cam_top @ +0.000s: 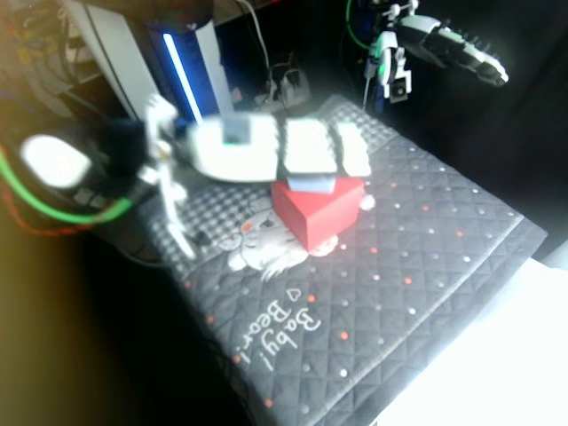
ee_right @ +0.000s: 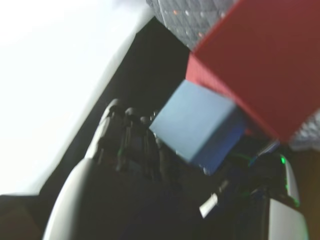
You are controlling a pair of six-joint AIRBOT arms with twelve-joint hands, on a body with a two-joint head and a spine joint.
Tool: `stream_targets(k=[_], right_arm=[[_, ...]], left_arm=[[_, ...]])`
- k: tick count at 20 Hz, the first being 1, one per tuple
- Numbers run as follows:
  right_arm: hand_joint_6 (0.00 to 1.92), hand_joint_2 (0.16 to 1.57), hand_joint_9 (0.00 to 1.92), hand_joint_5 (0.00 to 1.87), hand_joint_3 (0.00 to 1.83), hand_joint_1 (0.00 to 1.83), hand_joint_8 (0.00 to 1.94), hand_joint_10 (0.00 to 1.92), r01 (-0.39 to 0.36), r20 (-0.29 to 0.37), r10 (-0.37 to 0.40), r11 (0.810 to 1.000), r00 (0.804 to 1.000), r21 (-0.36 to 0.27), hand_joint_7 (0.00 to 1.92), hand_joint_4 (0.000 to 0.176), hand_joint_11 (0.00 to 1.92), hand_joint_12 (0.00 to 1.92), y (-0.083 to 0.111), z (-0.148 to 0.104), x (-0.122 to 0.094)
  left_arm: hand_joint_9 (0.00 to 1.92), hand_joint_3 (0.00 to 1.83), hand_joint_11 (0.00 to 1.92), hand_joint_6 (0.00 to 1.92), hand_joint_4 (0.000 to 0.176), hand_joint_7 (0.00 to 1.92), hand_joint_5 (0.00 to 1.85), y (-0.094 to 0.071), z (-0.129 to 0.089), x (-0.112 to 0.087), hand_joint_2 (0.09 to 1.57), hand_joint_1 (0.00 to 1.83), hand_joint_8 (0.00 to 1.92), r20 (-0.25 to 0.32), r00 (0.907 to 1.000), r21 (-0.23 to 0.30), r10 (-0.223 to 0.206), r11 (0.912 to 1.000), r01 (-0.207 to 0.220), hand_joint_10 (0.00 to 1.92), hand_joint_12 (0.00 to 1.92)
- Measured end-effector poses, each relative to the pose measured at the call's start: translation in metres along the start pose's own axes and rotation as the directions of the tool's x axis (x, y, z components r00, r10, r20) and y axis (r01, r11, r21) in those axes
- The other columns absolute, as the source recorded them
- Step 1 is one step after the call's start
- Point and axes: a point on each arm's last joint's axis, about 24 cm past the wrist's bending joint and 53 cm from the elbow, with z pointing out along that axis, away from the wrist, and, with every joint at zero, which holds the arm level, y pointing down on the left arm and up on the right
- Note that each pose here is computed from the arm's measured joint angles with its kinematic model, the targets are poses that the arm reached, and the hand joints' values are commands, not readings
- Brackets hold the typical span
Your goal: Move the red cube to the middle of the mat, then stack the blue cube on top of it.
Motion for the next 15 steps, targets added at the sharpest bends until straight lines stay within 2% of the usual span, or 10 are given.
stream_targets(k=[3,4,6,7,9,10,11,12,13,15], right_arm=[[0.0,1.04,0.0,0.0,0.0,0.49,0.0,0.0,-0.018,0.092,0.015,0.999,0.996,0.029,0.0,0.0,0.0,0.0,-0.007,-0.025,-0.033],[0.0,1.03,0.0,0.0,0.0,0.5,0.0,0.0,-0.015,0.099,0.01,0.999,0.995,0.041,0.0,0.0,0.0,0.0,-0.01,-0.029,-0.034],[0.0,1.05,0.0,0.0,0.0,0.59,0.0,0.0,0.013,0.092,-0.018,0.998,0.996,0.054,0.0,0.0,0.0,0.0,-0.012,-0.031,-0.031],[0.0,1.06,0.0,0.0,0.0,0.61,0.0,0.0,0.004,0.101,-0.01,0.998,0.995,0.059,0.0,0.0,0.0,0.0,-0.012,-0.032,-0.033],[0.0,1.09,0.0,0.0,0.01,0.49,0.0,0.0,0.026,0.106,-0.035,0.996,0.994,0.08,0.0,0.0,0.0,0.0,-0.013,-0.04,-0.036],[0.0,1.09,0.0,0.0,0.01,0.4,0.0,0.0,0.046,0.109,-0.058,0.993,0.992,0.112,0.0,0.0,0.0,0.0,-0.016,-0.05,-0.037],[0.0,1.11,0.0,0.0,0.02,0.44,0.0,0.0,0.051,0.097,-0.066,0.988,0.993,0.148,0.0,0.026,0.0,0.0,-0.022,-0.062,-0.035],[0.0,1.11,0.0,0.0,0.02,0.44,0.0,0.0,0.043,0.094,-0.059,0.986,0.994,0.162,0.0,0.026,0.0,0.0,-0.026,-0.066,-0.034],[0.0,1.08,0.0,0.0,0.0,0.5,0.0,0.0,0.013,0.098,-0.033,0.98,0.995,0.2,0.0,0.058,0.0,0.0,-0.037,-0.074,-0.032],[0.0,1.13,0.0,0.0,0.02,0.49,0.0,0.0,0.009,0.124,-0.04,0.971,0.992,0.24,0.0,0.055,0.0,0.0,-0.046,-0.085,-0.038]], left_arm=[[0.0,0.0,0.0,0.0,0.134,0.0,0.04,0.006,-0.008,0.0,1.04,0.48,0.0,-0.005,1.0,-0.021,0.003,0.9998,-0.003,0.0,0.0],[0.0,0.0,0.0,0.0,0.125,0.0,0.04,0.006,-0.009,0.0,1.05,0.49,0.0,-0.001,1.0,-0.024,-0.001,0.9997,0.001,0.0,0.0],[0.0,0.0,0.0,0.0,0.154,0.0,0.03,0.011,-0.012,-0.005,1.05,0.53,0.0,0.013,0.9999,-0.04,0.002,0.9992,-0.001,0.0,0.0],[0.0,0.0,0.0,0.0,0.121,0.0,0.04,0.011,-0.012,-0.005,1.05,0.55,0.0,0.016,0.9999,-0.041,0.001,0.9992,-0.001,0.0,0.0],[0.0,0.0,0.0,0.0,0.117,0.0,0.04,0.01,-0.012,-0.005,1.04,0.53,0.0,0.014,0.9999,-0.037,-0.001,0.9993,0.001,0.0,0.0],[0.0,0.0,0.0,0.0,0.126,0.0,0.04,0.01,-0.012,-0.005,1.04,0.52,0.0,0.014,0.9999,-0.038,-0.001,0.9993,0.001,0.0,0.0],[0.0,0.0,0.0,0.0,0.098,0.0,0.04,0.011,-0.012,-0.006,1.06,0.54,0.0,0.017,0.9998,-0.039,0.0,0.9992,0.001,0.0,0.0],[0.0,0.0,0.0,0.0,0.098,0.0,0.04,0.011,-0.012,-0.006,1.06,0.54,0.0,0.018,0.9998,-0.04,-0.001,0.9992,0.001,0.0,0.0],[0.0,0.0,0.0,0.0,0.099,0.0,0.02,0.009,-0.012,-0.004,1.06,0.55,0.0,0.012,0.9999,-0.031,-0.002,0.9995,0.002,0.0,0.0],[0.0,0.01,0.0,0.0,0.106,0.0,0.0,0.002,-0.013,0.002,1.07,0.55,0.0,-0.009,0.9999,-0.013,-0.012,0.9998,0.012,0.0,0.0]])
